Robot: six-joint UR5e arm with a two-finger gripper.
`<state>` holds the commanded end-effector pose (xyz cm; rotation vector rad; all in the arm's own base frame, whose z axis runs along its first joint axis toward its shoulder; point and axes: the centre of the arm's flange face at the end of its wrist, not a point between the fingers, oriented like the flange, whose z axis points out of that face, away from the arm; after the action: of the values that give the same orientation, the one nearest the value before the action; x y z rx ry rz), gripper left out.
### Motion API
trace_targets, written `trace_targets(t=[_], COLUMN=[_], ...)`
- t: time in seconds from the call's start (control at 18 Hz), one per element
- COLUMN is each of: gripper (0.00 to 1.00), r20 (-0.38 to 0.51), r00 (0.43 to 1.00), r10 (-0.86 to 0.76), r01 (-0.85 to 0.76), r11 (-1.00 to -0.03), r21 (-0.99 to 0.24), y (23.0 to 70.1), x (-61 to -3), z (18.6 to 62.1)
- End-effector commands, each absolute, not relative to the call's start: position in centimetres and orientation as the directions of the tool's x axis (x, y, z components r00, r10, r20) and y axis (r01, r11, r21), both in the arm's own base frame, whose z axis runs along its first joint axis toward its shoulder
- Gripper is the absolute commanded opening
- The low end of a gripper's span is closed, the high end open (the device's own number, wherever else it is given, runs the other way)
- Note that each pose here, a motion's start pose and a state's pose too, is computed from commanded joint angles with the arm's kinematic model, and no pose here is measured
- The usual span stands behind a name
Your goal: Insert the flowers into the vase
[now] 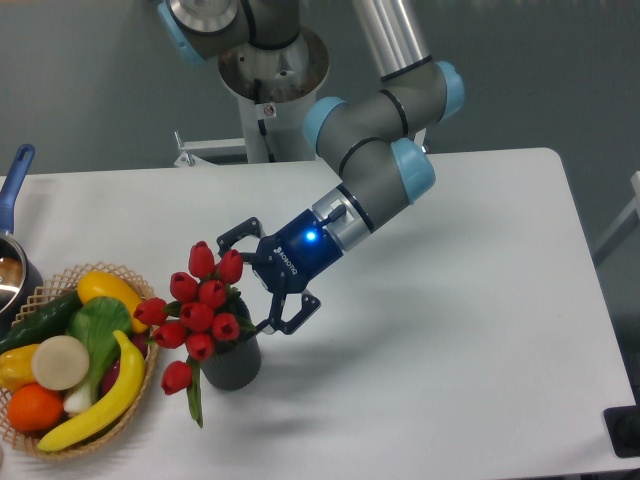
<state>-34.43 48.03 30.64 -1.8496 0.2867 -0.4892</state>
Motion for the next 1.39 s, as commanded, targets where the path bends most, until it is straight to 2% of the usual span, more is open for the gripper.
trace_targets(t=[0.39, 0.72, 0.78, 0.83, 1.11, 1.28, 1.39], gripper=[1.00, 1.00, 1.00, 1.00, 1.00, 1.00, 1.00], r20=[0.159, 0.176, 0.175, 0.161, 0.051, -0.037, -0.064], r00=[0.922, 0.949, 0.955, 0.969, 0.995, 0.999, 0.998], r10=[-0.352, -0.260, -0.237, -0.188, -0.082, -0.025, -0.011], r01=[0.046, 0.090, 0.089, 0.072, -0.011, -0.043, -0.048], r11=[-0.309, -0.312, -0.335, -0.409, -0.616, -0.745, -0.786], r21=[-0.950, -0.946, -0.938, -0.910, -0.787, -0.666, -0.616], y=[44.6, 41.3, 40.9, 40.2, 38.8, 37.6, 37.4], x=[-37.9, -41.1, -41.6, -42.5, -43.2, -43.3, -43.5], z=[32.7, 34.3, 34.3, 34.1, 34.4, 34.7, 34.5])
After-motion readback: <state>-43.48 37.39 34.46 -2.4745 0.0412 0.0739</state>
